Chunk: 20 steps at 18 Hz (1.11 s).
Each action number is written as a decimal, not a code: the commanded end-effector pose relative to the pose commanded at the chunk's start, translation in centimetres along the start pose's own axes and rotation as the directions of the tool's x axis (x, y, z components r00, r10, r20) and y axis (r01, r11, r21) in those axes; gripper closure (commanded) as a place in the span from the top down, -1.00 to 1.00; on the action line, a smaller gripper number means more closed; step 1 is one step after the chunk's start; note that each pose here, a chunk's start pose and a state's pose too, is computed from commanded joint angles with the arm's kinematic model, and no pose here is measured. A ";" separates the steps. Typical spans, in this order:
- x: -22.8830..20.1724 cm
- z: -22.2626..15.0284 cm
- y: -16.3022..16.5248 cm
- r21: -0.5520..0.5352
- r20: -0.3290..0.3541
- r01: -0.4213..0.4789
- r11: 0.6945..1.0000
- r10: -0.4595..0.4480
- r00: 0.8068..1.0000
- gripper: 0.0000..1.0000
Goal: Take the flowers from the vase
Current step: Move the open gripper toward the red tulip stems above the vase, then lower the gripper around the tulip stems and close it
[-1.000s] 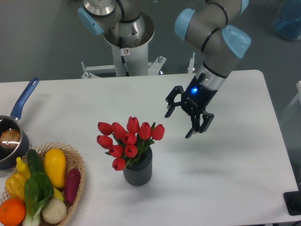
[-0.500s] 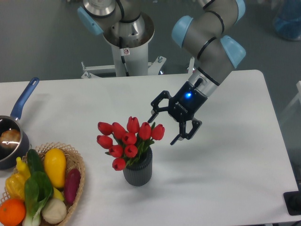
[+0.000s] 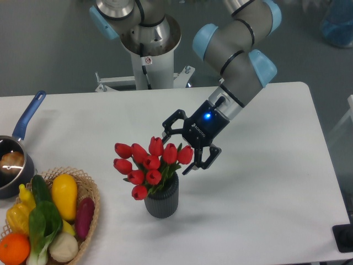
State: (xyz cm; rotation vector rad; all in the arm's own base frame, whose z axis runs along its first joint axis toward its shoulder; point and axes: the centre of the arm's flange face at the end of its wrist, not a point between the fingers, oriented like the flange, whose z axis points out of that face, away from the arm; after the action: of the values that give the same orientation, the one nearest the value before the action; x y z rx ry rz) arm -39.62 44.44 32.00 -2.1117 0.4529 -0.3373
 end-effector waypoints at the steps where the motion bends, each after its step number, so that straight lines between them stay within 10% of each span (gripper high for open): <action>1: -0.1 0.2 -0.4 -0.002 -0.003 -0.009 1.000 0.009 1.000 1.00; 20: -0.7 3.9 0.1 0.065 -0.044 -0.073 0.995 0.076 0.996 1.00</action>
State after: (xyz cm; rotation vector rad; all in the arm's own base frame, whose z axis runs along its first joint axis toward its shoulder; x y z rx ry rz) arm -38.68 47.55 29.76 -2.0234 0.5403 -0.3541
